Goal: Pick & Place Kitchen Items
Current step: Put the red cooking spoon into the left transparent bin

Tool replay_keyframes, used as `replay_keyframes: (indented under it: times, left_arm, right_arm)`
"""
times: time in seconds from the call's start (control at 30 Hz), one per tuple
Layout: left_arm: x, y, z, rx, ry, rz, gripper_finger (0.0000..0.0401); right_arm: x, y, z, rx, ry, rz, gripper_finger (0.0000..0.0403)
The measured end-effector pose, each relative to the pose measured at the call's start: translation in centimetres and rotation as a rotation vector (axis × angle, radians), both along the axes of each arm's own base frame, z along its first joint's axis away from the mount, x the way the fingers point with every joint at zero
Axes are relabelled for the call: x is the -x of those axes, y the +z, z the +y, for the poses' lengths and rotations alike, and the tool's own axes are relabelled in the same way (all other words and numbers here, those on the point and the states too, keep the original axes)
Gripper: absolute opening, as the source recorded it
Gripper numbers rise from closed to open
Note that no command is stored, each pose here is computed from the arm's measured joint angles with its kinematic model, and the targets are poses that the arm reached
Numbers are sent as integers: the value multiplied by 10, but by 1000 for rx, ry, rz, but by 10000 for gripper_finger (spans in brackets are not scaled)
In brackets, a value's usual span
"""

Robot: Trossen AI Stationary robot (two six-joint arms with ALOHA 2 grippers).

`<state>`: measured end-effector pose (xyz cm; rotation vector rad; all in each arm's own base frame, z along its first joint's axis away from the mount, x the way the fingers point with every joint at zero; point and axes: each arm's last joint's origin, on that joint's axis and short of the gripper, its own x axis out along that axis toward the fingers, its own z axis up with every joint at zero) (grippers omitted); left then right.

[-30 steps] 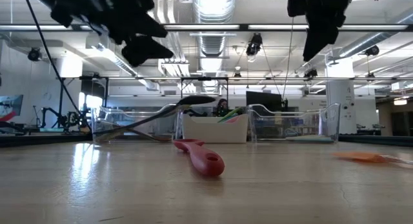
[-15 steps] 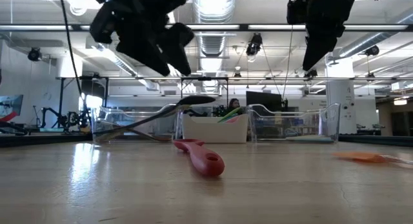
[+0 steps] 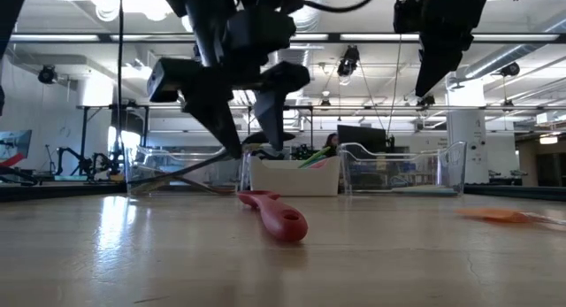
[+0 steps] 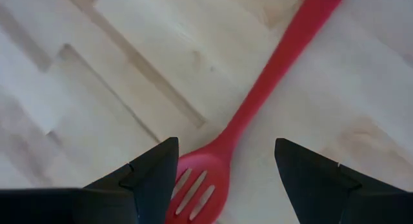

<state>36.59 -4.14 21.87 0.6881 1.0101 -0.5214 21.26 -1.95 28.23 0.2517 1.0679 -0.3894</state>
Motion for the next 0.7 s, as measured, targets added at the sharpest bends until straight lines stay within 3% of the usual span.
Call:
replay_keyframes:
  times: [0.57,0.7]
  left_arm:
    - [-22,-60,-9,-118,-136,140,260]
    - [-24,-67,-9,-149,-148,157,237]
  right_arm:
    - [0,0,0,3,5,-3,112]
    - [0,0,0,4,4,-4,113]
